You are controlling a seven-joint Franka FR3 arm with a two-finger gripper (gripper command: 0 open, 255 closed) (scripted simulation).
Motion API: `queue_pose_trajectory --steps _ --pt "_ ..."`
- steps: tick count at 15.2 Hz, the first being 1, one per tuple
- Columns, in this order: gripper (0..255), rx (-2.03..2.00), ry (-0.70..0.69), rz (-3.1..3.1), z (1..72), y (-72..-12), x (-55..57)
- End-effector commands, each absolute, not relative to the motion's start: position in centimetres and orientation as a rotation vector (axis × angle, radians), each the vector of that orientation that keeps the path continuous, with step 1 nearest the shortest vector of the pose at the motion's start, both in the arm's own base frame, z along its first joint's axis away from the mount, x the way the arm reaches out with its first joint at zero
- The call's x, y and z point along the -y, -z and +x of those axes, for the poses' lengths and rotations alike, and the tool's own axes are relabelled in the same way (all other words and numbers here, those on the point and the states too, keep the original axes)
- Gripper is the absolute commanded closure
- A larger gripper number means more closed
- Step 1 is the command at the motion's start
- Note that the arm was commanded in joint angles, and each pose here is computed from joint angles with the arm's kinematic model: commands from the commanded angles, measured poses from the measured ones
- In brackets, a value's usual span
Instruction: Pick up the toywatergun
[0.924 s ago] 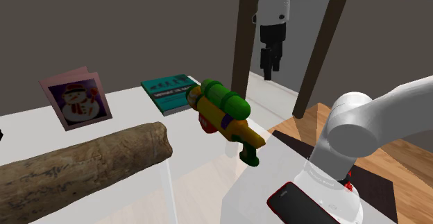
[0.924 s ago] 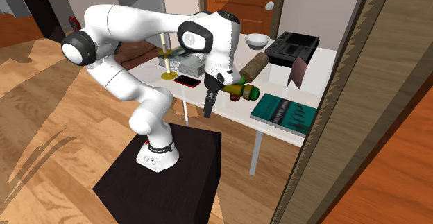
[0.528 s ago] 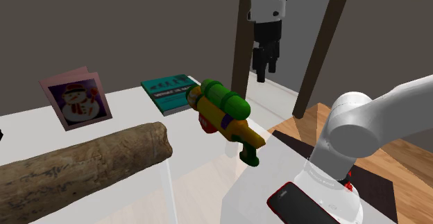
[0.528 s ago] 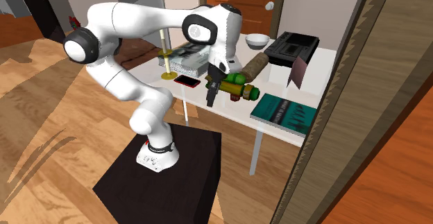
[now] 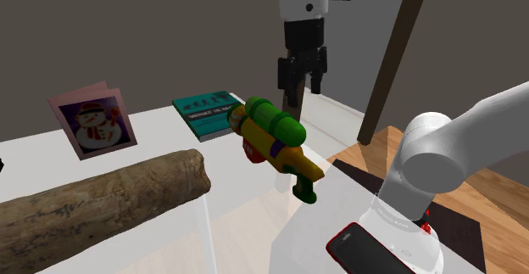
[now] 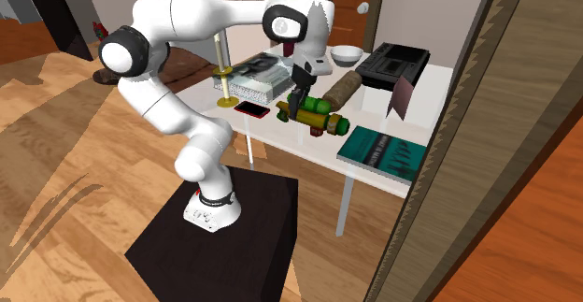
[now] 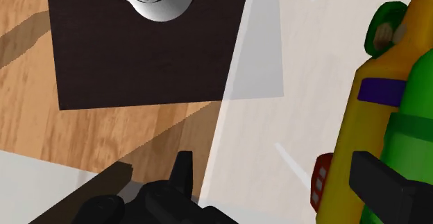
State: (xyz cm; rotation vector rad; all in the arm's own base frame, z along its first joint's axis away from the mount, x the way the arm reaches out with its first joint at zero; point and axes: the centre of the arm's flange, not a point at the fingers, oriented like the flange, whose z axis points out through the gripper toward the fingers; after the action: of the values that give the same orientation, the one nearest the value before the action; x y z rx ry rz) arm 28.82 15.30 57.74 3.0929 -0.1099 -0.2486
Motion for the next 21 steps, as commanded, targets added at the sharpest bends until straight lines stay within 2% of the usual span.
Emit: queue_pose_trajectory --steps 1,7,16,17,21 --pt "0 0.157 0.244 3.092 29.1 -58.1 -17.9" --pt "0 0.282 0.228 3.084 30.3 -59.3 -25.2" --pt "0 0.282 0.228 3.084 30.3 -55.3 -25.2" --pt "255 0.282 0.228 3.084 30.4 -55.4 -25.3" --pt "255 0.282 0.228 3.084 30.4 -55.4 -25.2"
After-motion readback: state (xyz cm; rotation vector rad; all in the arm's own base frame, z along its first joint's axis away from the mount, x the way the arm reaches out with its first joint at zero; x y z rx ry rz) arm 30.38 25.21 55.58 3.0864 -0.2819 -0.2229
